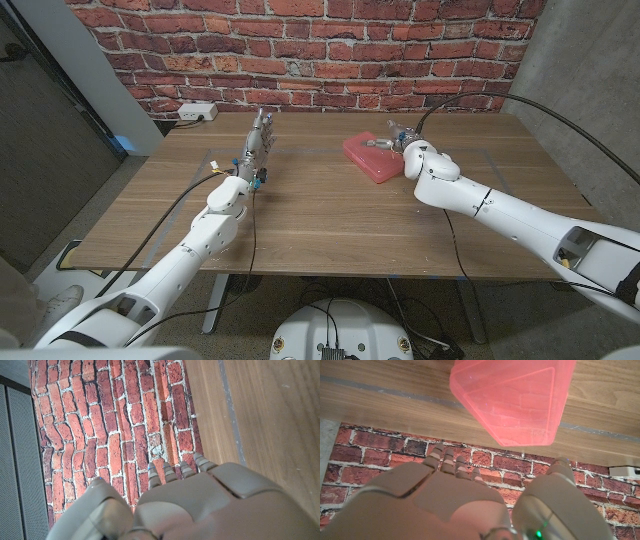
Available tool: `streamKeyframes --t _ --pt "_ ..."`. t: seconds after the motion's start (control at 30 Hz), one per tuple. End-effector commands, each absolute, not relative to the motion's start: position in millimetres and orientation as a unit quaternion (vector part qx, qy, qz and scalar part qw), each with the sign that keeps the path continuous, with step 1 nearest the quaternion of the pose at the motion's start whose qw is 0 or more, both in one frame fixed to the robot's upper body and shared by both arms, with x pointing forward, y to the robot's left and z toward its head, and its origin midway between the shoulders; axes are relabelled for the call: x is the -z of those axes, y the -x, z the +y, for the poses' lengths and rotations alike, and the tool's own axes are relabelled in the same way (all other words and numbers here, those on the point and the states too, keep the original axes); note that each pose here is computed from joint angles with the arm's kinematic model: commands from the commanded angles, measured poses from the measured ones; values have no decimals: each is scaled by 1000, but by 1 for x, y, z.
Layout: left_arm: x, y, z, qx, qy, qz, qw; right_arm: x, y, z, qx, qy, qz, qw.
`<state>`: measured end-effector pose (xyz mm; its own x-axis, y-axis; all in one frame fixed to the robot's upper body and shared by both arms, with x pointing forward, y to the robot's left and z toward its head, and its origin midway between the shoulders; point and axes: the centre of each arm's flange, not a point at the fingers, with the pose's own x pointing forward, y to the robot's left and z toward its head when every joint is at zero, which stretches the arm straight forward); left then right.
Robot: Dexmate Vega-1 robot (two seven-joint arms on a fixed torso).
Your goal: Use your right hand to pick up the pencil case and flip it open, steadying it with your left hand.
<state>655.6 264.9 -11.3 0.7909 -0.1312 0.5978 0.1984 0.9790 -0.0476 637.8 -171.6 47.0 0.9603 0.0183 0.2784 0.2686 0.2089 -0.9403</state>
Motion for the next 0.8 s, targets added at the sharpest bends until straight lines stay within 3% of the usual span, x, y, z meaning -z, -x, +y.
streamKeyframes --t 0.03,0.8 --pt "16 -656 262 80 59 -306 947 -45 -649 -165 53 643 -83 759" --pt "18 -657 263 80 61 -301 948 -45 -649 -153 88 633 -104 762"
